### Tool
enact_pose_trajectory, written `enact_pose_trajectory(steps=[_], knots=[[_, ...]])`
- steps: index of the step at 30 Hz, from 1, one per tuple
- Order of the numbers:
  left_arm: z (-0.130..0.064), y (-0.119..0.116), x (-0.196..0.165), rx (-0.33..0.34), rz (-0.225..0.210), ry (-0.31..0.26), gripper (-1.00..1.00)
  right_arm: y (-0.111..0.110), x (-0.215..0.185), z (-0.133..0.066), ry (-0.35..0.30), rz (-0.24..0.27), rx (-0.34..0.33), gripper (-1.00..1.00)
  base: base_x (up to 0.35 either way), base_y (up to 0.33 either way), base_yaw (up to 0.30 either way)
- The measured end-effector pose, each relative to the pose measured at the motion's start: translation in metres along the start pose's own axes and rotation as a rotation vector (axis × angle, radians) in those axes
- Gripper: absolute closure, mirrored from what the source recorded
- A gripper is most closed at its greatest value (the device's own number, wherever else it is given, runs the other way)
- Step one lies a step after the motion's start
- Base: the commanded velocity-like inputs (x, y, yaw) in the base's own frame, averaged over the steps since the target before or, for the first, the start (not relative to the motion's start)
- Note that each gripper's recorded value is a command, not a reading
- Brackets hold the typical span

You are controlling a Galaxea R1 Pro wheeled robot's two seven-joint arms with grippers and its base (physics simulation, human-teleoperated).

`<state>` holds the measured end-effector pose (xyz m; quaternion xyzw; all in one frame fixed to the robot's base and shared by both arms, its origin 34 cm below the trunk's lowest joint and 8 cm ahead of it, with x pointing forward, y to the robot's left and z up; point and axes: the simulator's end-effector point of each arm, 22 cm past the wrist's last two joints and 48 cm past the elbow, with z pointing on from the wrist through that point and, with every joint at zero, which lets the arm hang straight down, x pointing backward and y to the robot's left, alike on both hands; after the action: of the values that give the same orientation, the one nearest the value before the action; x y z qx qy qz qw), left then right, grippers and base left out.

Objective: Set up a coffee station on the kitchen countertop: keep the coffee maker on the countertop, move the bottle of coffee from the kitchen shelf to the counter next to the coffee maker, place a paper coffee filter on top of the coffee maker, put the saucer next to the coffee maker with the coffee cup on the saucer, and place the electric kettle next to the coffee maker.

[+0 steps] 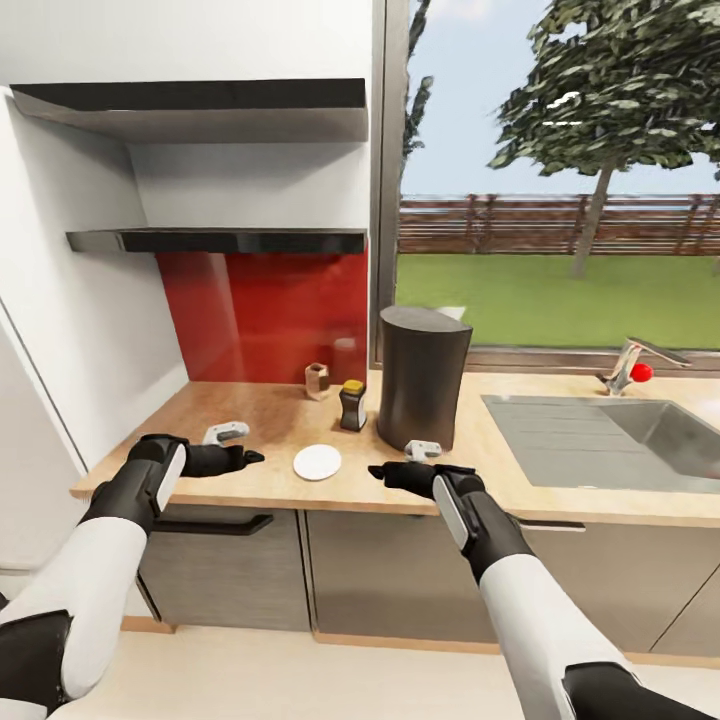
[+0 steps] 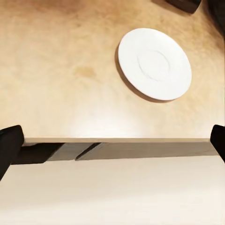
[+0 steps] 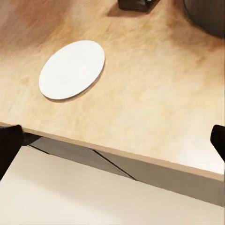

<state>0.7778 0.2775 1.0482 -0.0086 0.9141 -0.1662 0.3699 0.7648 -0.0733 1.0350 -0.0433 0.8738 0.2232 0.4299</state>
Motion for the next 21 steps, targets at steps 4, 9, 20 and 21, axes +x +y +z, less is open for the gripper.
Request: enact_pose_trajectory(steps=[4,9,20,21], knots=[[0.007,0.001,0.016,0.005,-0.005,0.013,-1.0,0.003,0.011,0.004,0.027,-0.012,-0.004,-1.0,0.33,0.068,0.0],[0.015,-0.005,0.035,0.017,-0.007,0.03,-1.0,0.009,0.026,0.008,0.061,-0.028,-0.015,-1.0,0.332,0.027,0.0],[0.023,-0.033,0.082,0.157,-0.027,0.087,-1.0,0.034,0.074,0.015,0.168,0.014,-0.157,-1.0,0.198,0.002,0.0],[0.021,-0.035,0.079,0.161,-0.023,0.078,-1.0,0.034,0.074,0.015,0.169,0.015,-0.158,-1.0,0.092,0.0,0.0]])
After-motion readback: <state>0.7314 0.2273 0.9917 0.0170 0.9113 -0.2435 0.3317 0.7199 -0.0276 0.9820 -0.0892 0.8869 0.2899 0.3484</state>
